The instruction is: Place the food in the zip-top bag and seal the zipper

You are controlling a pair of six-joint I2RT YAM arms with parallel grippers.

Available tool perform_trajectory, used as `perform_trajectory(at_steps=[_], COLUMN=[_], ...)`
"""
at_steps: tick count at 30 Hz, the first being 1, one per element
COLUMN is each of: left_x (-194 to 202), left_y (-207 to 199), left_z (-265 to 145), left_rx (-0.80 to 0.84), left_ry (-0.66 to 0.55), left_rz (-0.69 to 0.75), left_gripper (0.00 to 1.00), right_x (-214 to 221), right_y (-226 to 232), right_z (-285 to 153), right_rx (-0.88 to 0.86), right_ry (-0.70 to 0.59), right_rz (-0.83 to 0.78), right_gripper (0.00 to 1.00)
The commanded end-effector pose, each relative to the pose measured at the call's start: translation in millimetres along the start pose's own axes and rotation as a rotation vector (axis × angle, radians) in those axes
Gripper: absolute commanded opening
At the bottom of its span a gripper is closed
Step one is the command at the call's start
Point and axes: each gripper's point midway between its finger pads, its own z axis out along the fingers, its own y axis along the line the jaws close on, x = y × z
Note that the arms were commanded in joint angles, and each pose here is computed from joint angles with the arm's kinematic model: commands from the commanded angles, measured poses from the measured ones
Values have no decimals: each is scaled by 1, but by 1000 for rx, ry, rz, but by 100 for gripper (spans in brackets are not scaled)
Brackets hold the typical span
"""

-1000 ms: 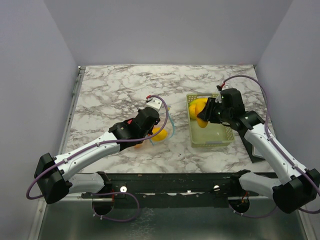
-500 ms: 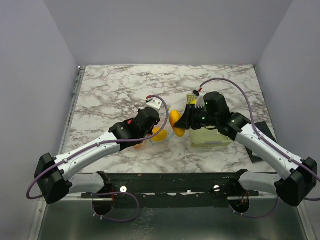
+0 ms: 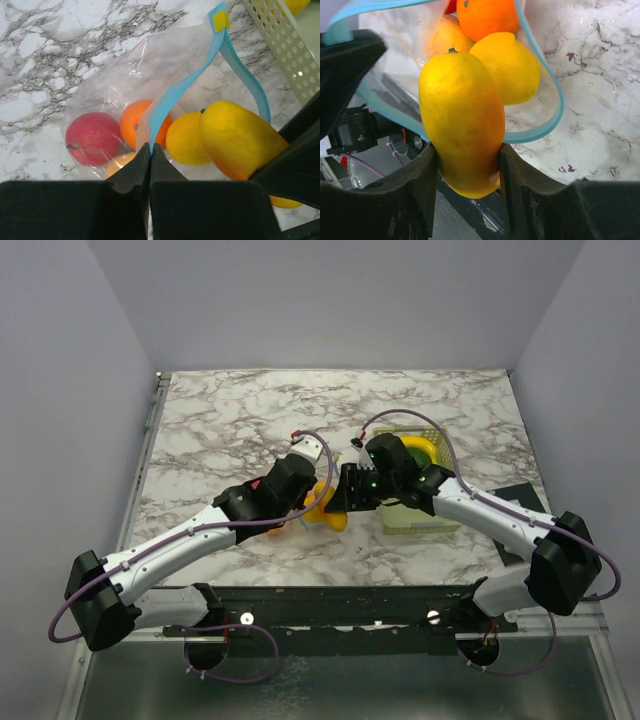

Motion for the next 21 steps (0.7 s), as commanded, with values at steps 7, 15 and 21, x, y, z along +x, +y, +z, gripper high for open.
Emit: perform_trajectory(at_steps=[7, 15, 21], left_x=[-9, -8, -7], left_y=[-10, -12, -14], left_z=[-8, -8, -7], left_rx=[87, 97, 103], left_ry=[-45, -42, -38], left_rz=[-28, -23, -20], left_gripper=[0, 0, 0], right_x=[-22, -48, -55], right_y=[16, 8, -2], right_z=[31, 53, 60], right_rx=[-27, 54, 94], right_ry=[10, -46, -84], right_rz=[98, 164, 162], right_gripper=[7, 28, 66])
